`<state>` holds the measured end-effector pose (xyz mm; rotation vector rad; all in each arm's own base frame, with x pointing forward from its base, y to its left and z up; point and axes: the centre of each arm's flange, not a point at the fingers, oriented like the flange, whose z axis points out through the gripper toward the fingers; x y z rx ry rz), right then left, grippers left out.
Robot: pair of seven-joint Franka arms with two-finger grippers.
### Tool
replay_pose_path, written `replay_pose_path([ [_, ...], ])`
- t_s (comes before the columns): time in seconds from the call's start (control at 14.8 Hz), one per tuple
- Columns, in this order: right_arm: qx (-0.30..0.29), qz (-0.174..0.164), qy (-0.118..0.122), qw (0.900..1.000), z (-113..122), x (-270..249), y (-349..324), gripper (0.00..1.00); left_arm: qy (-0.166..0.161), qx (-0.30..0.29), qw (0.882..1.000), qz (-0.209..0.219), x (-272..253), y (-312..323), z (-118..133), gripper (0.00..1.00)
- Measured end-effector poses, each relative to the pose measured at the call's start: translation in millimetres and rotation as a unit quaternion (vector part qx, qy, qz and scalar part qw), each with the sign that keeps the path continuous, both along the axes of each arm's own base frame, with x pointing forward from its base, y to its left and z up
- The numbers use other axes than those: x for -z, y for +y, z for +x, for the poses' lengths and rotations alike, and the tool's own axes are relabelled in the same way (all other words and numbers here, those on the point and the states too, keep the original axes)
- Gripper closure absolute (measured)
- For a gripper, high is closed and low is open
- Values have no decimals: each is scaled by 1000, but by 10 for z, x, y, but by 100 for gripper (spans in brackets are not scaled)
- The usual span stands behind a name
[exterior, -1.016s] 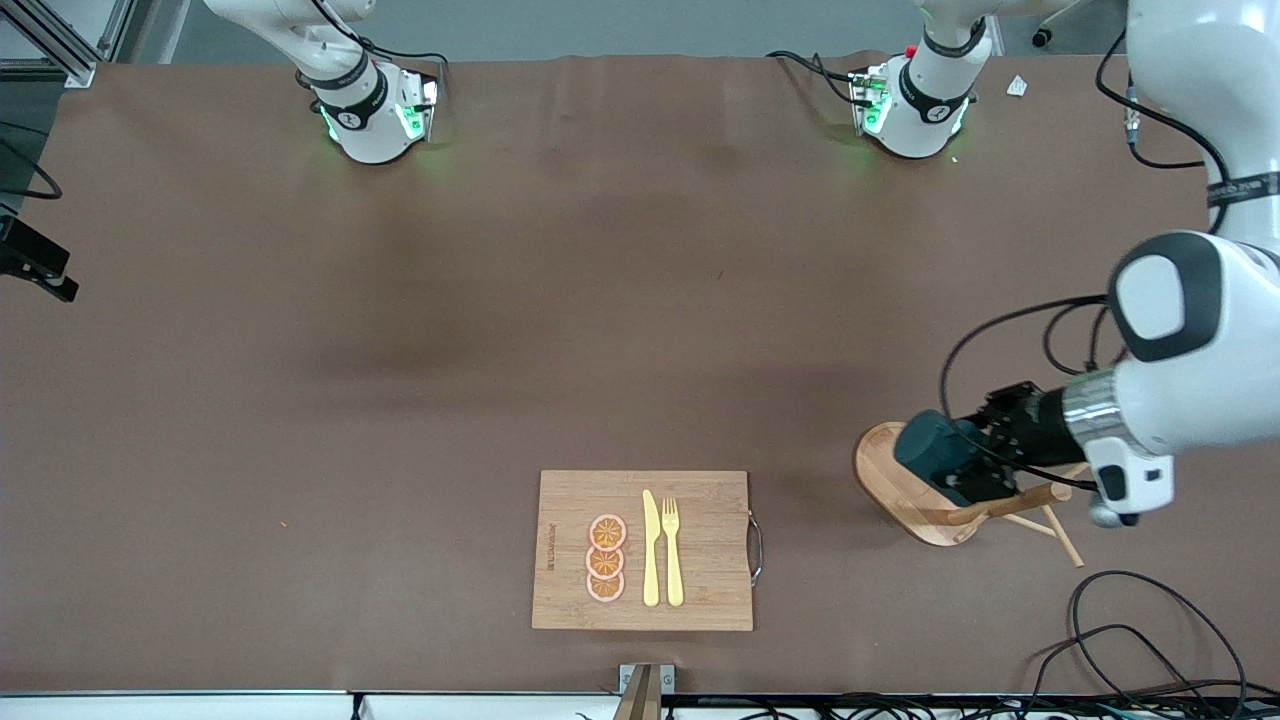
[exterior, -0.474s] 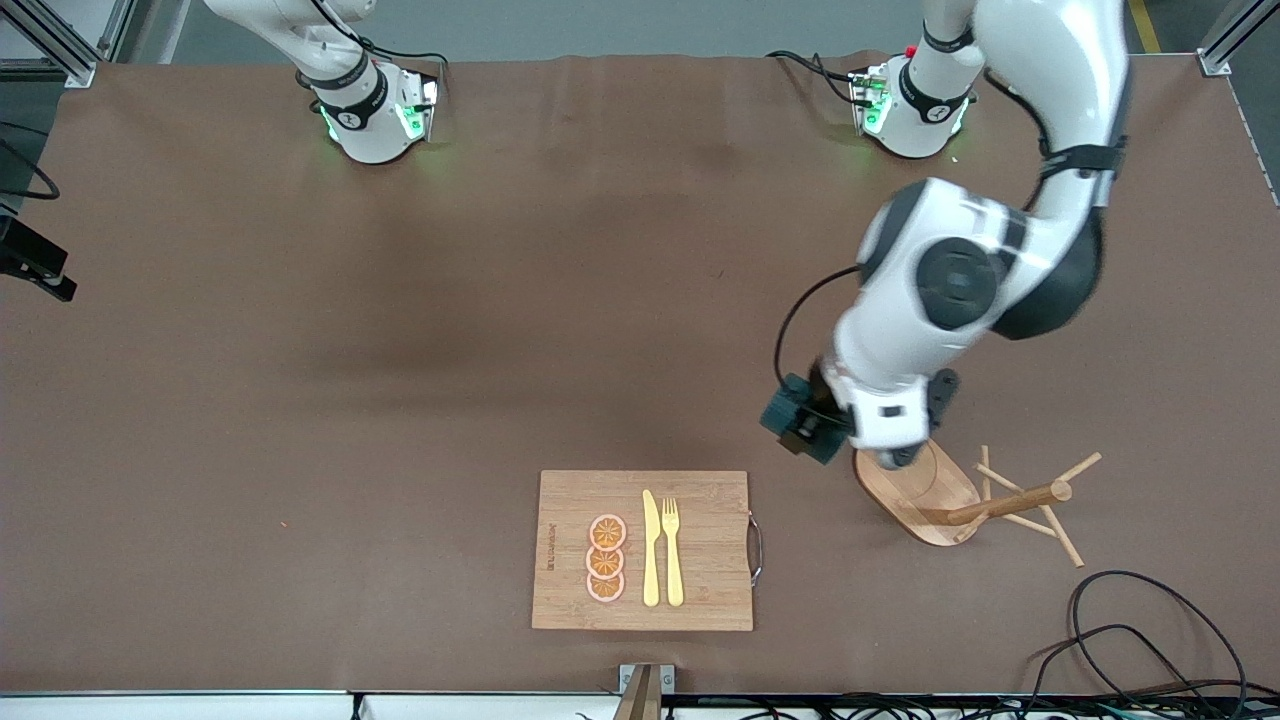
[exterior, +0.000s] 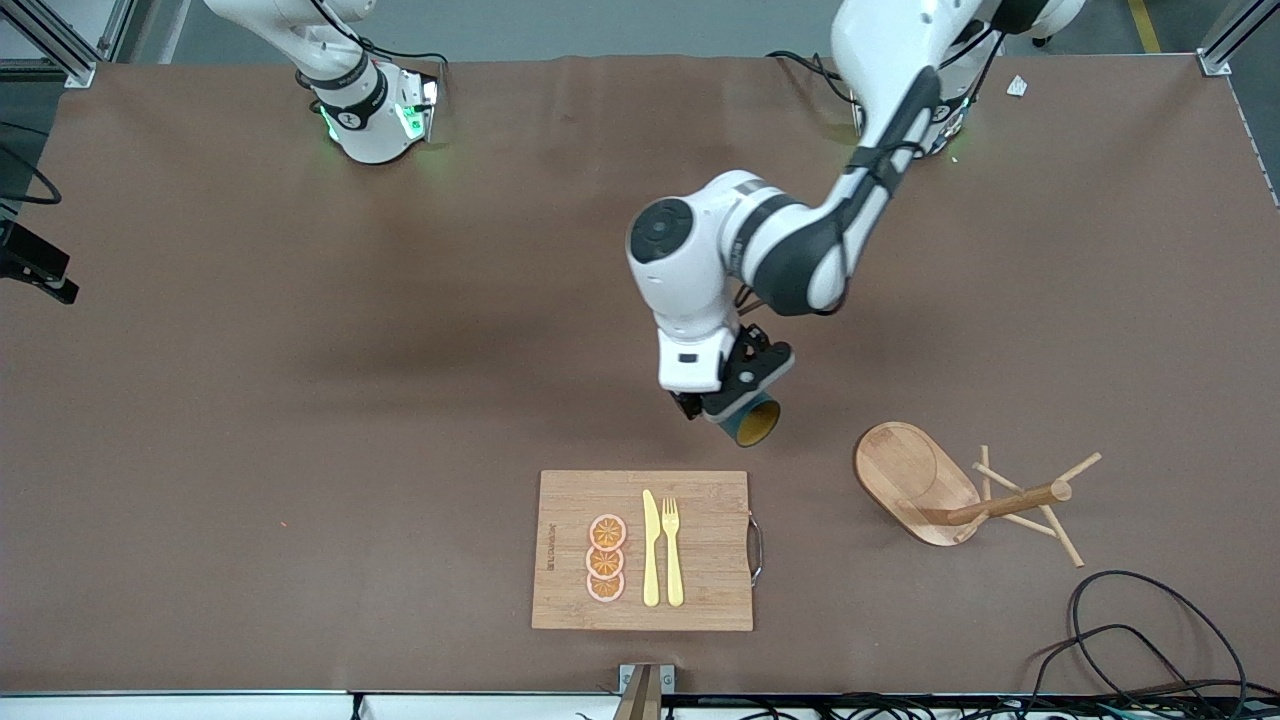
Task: Transfer cup from left to right arm and place
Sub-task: 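Lift the teal cup off the stand and carry it toward the table middle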
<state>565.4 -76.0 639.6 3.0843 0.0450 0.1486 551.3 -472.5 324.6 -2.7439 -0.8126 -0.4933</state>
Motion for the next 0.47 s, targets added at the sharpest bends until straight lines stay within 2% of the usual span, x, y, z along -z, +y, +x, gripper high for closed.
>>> replay_pose_path([
  [0.27, 4, 0, 3, 1000, 12, 32, -42, 0, -80, 23, 995, 60, 512, -511, -458, 16],
  [0.47, 5, 0, 4, 1000, 11, 38, -59, 0, -137, 25, 987, 77, 855, -790, -782, 16],
])
